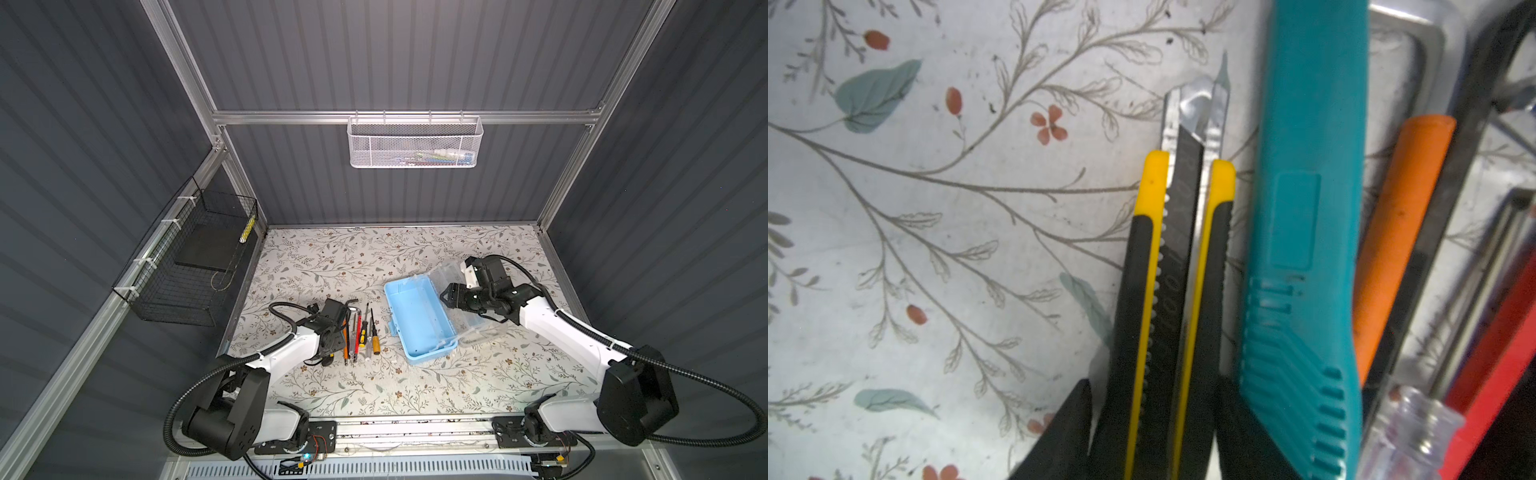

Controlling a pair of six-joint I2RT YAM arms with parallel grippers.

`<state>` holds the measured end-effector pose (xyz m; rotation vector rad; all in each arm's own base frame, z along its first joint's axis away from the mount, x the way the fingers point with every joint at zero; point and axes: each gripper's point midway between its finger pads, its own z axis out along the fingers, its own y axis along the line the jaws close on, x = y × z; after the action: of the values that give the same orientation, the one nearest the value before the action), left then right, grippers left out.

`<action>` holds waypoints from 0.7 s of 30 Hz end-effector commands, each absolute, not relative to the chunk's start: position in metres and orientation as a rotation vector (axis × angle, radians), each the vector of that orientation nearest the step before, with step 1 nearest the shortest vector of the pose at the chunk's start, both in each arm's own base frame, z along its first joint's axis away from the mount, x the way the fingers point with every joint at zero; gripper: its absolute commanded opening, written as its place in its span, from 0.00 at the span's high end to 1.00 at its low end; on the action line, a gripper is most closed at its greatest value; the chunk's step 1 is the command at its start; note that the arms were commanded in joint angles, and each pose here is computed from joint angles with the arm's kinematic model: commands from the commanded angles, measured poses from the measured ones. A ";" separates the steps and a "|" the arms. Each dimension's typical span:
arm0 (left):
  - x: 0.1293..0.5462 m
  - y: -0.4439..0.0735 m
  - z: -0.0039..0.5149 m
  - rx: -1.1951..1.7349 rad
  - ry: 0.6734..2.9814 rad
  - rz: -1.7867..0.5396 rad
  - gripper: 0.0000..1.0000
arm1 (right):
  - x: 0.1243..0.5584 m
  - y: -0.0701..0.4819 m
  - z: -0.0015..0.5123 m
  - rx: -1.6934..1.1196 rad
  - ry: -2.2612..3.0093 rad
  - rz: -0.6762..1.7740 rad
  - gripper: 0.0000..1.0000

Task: Pack the tool kit
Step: 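Close the left gripper on the yellow utility knife and lift it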

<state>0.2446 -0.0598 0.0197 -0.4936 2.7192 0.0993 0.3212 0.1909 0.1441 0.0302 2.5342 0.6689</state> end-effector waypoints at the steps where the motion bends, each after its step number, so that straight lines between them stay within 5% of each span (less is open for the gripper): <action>1: 0.248 -0.062 0.022 -0.476 2.729 0.088 0.53 | 0.321 0.190 0.138 0.041 2.549 0.680 0.30; 21: 0.254 -0.069 0.044 -0.441 2.687 0.009 0.64 | 0.327 0.195 0.145 0.044 2.543 0.707 0.31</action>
<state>0.2472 -0.0637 0.0280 -0.4710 2.7061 0.0520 0.3240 0.1927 0.1418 0.0314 2.5374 0.6907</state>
